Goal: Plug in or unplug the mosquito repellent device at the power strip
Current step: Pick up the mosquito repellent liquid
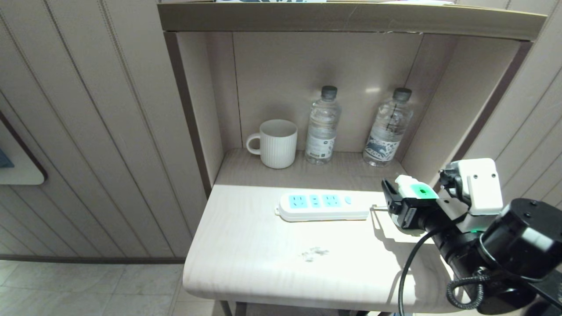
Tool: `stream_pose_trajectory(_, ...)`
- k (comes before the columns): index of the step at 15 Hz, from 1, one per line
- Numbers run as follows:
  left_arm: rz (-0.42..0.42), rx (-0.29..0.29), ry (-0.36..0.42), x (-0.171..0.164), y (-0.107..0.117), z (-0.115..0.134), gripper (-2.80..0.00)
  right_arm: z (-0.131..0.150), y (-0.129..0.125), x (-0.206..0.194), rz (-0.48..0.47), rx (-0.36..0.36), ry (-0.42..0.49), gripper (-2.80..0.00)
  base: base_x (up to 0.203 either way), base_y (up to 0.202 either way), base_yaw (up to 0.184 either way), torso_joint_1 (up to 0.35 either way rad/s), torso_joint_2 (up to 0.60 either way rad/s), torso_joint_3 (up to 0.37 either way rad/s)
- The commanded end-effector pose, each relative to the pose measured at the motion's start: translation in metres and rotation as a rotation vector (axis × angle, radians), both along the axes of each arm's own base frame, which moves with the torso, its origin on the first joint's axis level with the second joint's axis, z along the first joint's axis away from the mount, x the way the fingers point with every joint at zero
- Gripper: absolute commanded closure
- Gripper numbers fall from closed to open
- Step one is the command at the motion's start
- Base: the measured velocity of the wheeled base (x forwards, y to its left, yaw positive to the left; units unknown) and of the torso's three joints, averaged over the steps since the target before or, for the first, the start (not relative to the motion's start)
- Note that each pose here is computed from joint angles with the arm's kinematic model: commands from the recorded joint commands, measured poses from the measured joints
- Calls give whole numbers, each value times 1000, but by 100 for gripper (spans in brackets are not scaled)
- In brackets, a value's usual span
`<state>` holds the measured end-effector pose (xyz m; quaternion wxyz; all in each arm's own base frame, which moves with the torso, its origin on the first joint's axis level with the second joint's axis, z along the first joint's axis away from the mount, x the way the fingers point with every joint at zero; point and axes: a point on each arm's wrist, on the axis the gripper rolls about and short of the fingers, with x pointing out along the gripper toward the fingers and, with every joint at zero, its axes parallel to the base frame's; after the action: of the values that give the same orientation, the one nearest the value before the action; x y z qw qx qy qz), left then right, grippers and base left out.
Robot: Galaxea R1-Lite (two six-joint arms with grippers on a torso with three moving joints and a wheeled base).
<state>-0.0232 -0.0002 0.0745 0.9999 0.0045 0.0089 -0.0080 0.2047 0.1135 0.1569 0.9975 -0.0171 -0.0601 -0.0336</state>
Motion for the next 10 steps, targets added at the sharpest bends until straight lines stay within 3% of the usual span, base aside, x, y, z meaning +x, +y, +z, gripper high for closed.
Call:
stream_pose_trajectory(1,1,0,2,0,0,0,0,1,3,6,-8,16,-28,-280,0,0,0,0,0,0)
stream_pose_trajectory(10,-1,0,2,0,0,0,0,-2,6,18,-20,10,-23,-280,0,0,0,0,0,0)
